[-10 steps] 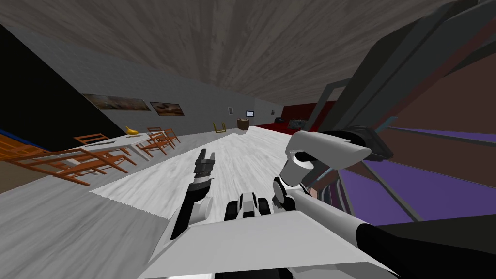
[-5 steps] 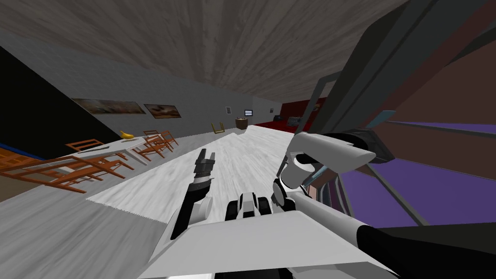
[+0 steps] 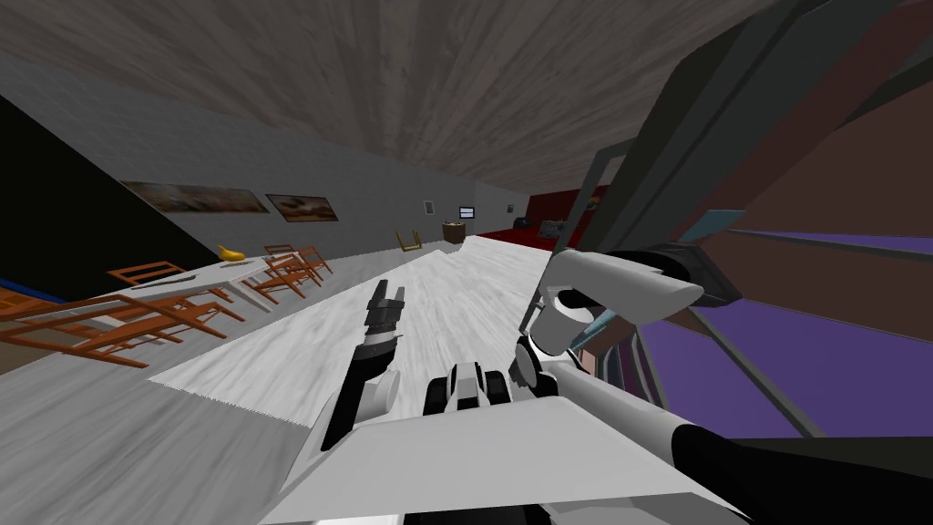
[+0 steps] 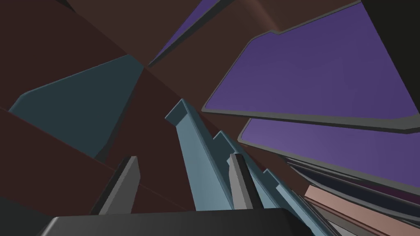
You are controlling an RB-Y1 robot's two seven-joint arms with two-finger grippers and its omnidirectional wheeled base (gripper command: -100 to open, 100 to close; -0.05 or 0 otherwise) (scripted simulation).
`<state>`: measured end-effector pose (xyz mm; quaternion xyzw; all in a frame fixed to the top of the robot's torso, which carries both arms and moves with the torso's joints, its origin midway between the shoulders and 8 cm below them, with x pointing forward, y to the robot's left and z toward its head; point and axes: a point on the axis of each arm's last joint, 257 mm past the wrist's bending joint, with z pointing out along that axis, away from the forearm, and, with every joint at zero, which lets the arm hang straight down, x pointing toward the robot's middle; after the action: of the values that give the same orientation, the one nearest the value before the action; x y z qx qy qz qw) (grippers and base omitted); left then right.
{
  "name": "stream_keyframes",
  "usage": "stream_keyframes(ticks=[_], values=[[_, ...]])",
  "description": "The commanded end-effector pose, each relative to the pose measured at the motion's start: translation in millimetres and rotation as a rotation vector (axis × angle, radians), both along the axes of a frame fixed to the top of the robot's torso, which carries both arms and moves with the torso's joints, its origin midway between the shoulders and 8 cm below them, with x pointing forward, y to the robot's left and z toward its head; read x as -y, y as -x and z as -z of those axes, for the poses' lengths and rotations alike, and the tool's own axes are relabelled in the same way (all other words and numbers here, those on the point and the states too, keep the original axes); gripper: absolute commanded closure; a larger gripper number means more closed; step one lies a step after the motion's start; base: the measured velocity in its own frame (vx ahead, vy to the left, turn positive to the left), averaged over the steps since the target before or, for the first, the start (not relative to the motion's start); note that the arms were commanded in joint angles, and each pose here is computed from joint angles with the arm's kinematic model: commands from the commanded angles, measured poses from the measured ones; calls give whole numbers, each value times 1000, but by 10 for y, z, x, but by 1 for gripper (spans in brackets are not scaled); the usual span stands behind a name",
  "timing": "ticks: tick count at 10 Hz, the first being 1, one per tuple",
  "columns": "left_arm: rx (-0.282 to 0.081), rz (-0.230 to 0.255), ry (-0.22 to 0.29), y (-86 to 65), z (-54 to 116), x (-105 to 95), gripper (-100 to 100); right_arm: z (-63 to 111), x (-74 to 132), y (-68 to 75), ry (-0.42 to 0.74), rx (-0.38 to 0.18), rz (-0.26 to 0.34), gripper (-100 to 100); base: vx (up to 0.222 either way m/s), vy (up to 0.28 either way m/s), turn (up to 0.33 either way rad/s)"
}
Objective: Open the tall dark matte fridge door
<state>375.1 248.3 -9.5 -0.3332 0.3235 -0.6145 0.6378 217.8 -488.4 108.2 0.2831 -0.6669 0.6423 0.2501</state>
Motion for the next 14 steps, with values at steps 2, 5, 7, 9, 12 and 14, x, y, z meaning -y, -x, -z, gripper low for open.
stream_keyframes(ticks=[2,5,7,9,12,14], values=[[0,0,0,0,0,0,0,-283,79,-127,60,-16,20,-100,28,-5,7],[0,0,0,0,0,0,0,-486,127,-218,74,10,19,-100,42,19,-3],[0,0,0,0,0,0,0,-611,149,-265,71,43,10,-100,43,32,-3],[0,0,0,0,0,0,0,-735,167,-304,62,85,-3,-100,40,29,-4],[0,0,0,0,0,0,0,-858,181,-336,50,133,-21,-100,39,28,-3],[0,0,0,0,0,0,0,-971,197,-364,35,180,-41,-100,36,28,-3]])
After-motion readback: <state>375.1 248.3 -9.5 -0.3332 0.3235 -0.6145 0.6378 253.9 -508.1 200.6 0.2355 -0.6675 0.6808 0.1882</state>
